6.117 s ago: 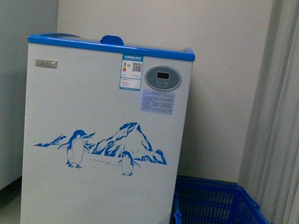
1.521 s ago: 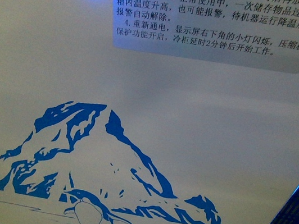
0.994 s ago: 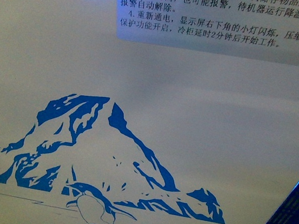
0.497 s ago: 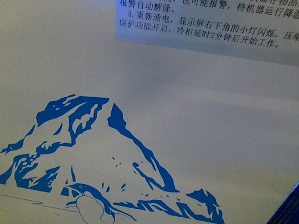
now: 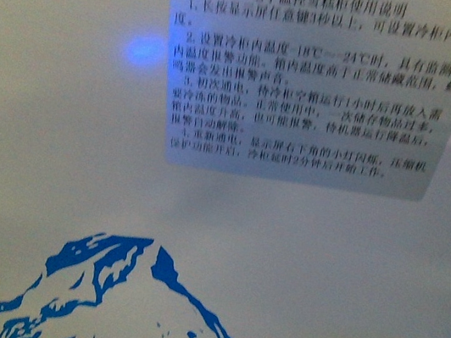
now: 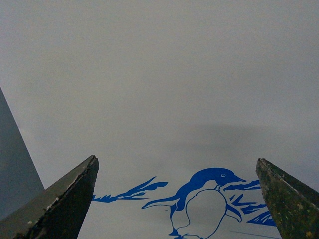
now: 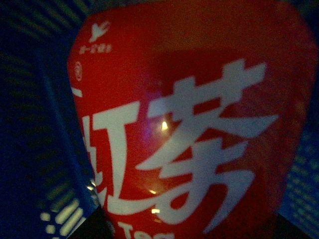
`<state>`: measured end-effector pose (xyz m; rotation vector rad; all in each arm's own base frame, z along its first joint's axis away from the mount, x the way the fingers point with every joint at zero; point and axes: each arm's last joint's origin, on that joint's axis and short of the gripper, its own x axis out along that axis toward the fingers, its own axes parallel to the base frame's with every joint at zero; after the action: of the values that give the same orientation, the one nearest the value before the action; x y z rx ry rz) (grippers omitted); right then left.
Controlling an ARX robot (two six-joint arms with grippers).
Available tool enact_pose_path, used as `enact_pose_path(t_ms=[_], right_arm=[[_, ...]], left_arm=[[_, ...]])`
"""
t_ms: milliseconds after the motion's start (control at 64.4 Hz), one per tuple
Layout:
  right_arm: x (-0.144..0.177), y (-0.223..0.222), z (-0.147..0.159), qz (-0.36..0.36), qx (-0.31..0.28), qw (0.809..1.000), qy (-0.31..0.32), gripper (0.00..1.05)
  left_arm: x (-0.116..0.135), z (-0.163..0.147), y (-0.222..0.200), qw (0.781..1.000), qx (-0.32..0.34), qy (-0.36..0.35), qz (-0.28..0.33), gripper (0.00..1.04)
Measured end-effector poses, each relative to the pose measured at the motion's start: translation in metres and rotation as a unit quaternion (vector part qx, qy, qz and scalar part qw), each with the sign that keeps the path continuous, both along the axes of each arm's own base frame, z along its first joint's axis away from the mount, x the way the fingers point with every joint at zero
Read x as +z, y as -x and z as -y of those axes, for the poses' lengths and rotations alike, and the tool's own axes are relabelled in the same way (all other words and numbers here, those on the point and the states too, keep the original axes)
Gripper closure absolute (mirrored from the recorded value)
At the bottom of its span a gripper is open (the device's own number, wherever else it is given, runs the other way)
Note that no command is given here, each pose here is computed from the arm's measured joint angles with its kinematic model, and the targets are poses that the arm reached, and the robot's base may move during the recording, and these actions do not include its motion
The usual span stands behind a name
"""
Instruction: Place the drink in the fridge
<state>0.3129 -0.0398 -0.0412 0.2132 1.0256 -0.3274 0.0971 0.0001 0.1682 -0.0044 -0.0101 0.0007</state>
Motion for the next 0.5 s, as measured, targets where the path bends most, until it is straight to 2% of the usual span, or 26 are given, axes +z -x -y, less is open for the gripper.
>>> enact_pose_path(t_ms=[93, 233, 295, 404, 497], right_arm=[[0.055, -0.001, 0.001, 0.064, 0.019, 0.998, 0.002, 0.68], [0.109, 0.011, -0.001, 0.123, 0.051, 0.991, 0.015, 0.68], [0.144, 0.025, -0.004, 0.158, 0.073, 0.985, 0.020, 0.68], [0.206, 0.055, -0.010, 0.236, 0.091, 0.966, 0.048, 0.68], [0.258, 0.083, -0.017, 0.319, 0.093, 0.940, 0.076, 0.68]], left_arm=[[0.000, 0.000, 0.000, 1.000, 0.000, 0.000, 0.000, 0.08], [0.000, 0.000, 0.000, 1.000, 0.000, 0.000, 0.000, 0.08], [0.000, 0.000, 0.000, 1.000, 0.000, 0.000, 0.000, 0.08], [0.000, 0.000, 0.000, 1.000, 0.000, 0.000, 0.000, 0.08], [0.000, 0.000, 0.000, 1.000, 0.000, 0.000, 0.000, 0.08]])
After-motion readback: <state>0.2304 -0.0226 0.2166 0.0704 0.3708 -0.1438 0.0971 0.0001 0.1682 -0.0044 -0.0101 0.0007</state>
